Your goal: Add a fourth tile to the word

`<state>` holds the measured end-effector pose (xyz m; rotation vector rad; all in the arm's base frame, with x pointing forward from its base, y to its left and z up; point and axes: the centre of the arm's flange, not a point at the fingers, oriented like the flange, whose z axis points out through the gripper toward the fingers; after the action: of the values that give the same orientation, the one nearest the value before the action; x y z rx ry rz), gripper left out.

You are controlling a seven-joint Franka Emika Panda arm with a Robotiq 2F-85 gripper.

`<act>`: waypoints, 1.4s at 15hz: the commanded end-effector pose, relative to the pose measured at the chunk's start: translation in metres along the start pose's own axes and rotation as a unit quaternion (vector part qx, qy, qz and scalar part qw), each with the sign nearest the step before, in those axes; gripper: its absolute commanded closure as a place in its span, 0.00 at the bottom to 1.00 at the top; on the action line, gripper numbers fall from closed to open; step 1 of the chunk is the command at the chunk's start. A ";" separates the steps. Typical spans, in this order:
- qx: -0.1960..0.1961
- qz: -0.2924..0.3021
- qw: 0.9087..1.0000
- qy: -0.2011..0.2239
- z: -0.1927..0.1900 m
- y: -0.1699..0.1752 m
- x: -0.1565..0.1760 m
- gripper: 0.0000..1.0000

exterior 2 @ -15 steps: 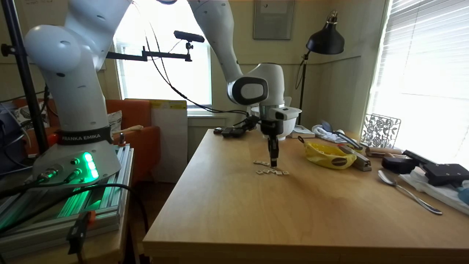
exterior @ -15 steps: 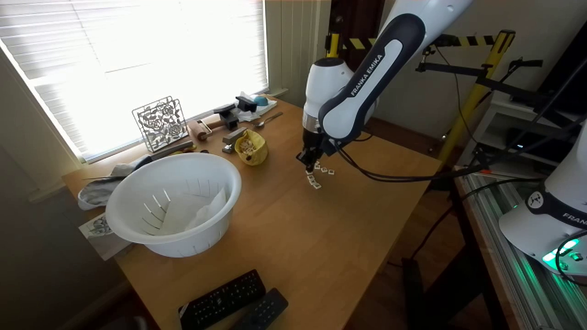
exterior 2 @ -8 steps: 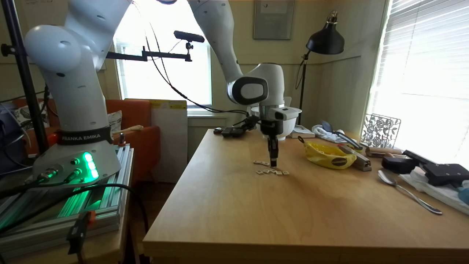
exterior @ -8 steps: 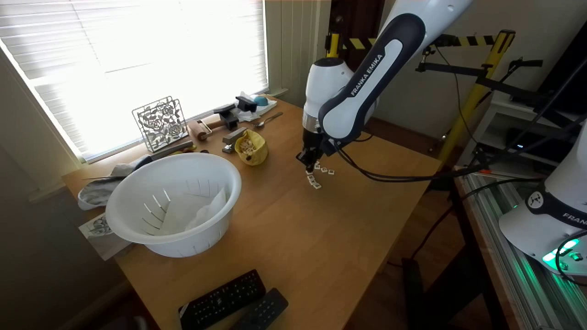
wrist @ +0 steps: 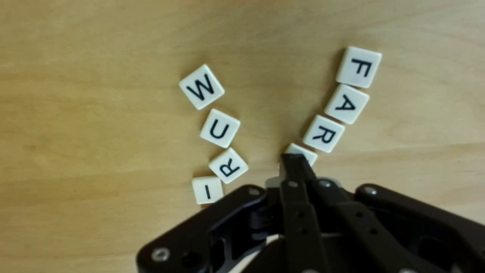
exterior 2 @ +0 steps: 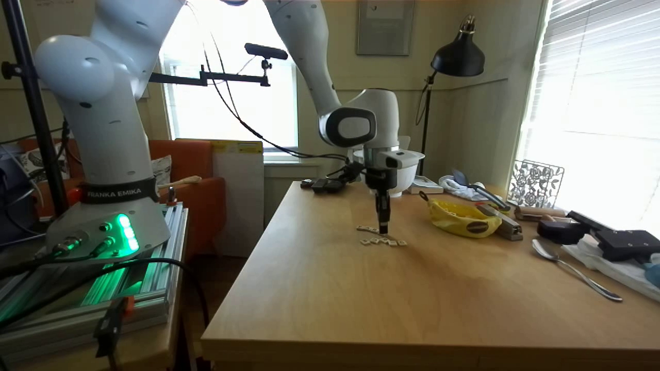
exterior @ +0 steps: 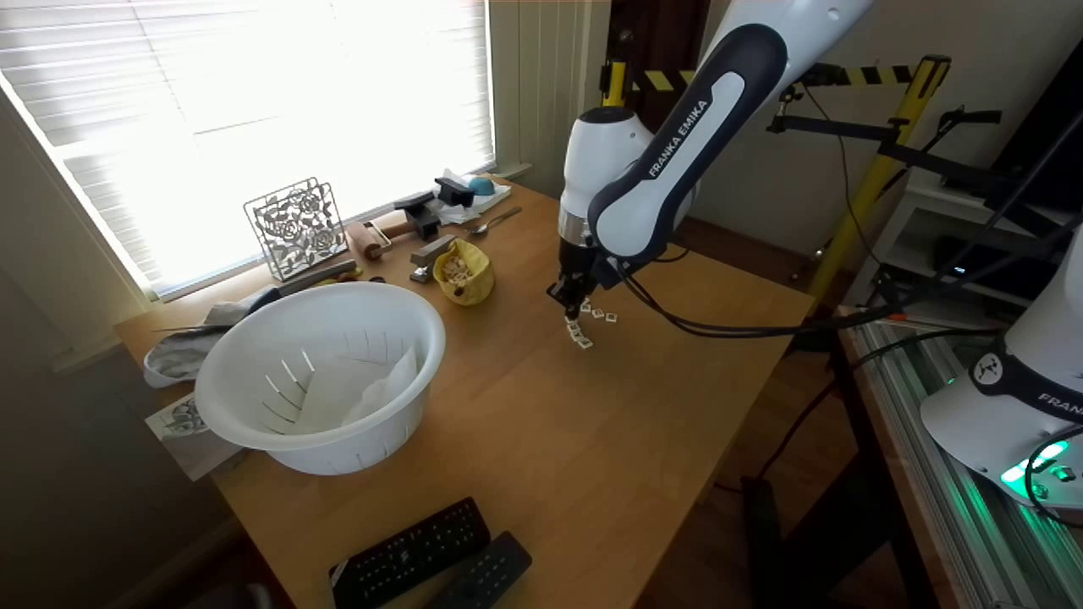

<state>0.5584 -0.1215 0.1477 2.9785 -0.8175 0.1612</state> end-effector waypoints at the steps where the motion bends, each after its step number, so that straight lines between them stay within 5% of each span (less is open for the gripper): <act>1: -0.004 0.007 1.000 -0.021 0.012 -0.002 -0.017 1.00; 21: -0.002 0.013 1.000 -0.023 0.017 -0.006 -0.016 1.00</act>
<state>0.5579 -0.1197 0.1475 2.9775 -0.8301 0.1591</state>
